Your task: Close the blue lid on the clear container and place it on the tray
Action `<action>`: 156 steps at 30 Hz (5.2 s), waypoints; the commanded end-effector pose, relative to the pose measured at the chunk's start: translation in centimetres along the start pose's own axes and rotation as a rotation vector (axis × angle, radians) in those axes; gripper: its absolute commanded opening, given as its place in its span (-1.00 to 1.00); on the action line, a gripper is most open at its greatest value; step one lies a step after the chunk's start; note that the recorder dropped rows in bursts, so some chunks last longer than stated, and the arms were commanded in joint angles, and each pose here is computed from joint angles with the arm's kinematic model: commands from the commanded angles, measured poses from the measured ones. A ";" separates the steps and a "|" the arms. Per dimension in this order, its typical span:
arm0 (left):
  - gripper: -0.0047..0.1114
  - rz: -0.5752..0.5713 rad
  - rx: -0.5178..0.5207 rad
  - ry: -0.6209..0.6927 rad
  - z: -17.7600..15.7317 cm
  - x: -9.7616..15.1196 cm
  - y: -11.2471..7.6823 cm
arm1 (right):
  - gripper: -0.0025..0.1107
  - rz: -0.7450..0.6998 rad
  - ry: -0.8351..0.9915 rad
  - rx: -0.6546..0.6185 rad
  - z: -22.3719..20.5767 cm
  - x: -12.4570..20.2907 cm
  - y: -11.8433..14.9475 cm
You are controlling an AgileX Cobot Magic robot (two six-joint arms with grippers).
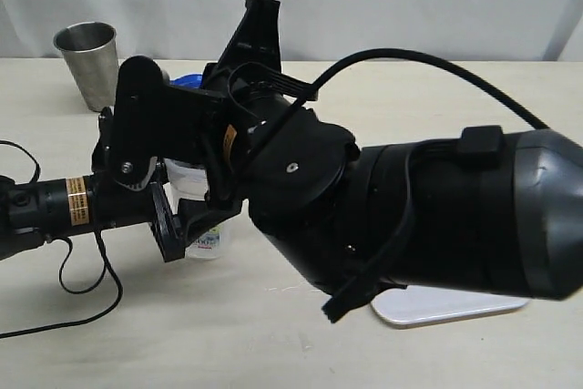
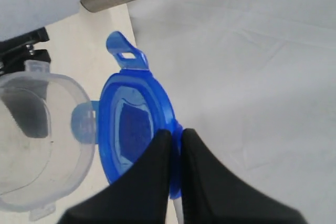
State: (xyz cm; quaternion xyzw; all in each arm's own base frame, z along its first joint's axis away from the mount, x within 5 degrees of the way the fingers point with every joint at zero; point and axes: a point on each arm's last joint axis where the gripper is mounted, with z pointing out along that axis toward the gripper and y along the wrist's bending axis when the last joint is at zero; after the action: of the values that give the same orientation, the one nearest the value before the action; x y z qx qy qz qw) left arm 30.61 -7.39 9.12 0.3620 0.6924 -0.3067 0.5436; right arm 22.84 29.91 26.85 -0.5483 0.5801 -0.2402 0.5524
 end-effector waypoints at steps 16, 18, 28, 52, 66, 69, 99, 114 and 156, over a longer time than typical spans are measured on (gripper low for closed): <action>-0.92 -0.051 -0.039 -0.016 0.1 -0.1 0.4 | -0.89 -0.130 -0.013 0.021 -0.8 -0.8 -0.2; -0.92 -0.142 -0.089 -0.033 0.1 -0.2 0.9 | -0.89 -0.132 -0.012 0.024 -0.9 -0.9 -0.2; -0.92 -0.163 -0.134 -0.047 0.0 -0.3 1.3 | -0.89 -0.150 -0.035 0.001 -0.9 -1.0 0.0; -0.92 -0.115 -0.099 -0.034 0.1 -0.2 0.9 | -0.89 -0.168 0.045 -0.053 -0.8 -1.5 3.9; -0.92 -0.119 -0.110 -0.037 0.0 -0.2 1.1 | -0.89 -0.259 0.076 -0.174 -2.3 -1.9 6.0; -0.92 -0.113 -0.094 -0.032 0.1 -0.2 0.9 | -0.89 -0.256 0.079 -0.175 -2.2 -1.8 5.9; -0.92 -0.105 -0.074 -0.026 0.1 -0.1 0.7 | -0.89 -0.185 -0.018 -0.245 -1.0 -1.7 5.8; -0.92 -0.103 -0.068 -0.024 0.1 -0.1 0.7 | -0.88 -0.202 -0.053 -0.211 -1.0 -2.0 5.4; -0.92 -0.104 -0.071 -0.025 0.1 -0.1 0.7 | -0.14 0.016 -0.036 -0.268 -1.9 -1.5 3.1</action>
State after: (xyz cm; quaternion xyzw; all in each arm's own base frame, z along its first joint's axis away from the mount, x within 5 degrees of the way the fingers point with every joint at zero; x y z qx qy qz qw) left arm 31.12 -7.09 9.05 0.3056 0.7184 -0.3119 0.5415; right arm 19.94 31.73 24.12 -0.6219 0.5945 -0.1823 0.4760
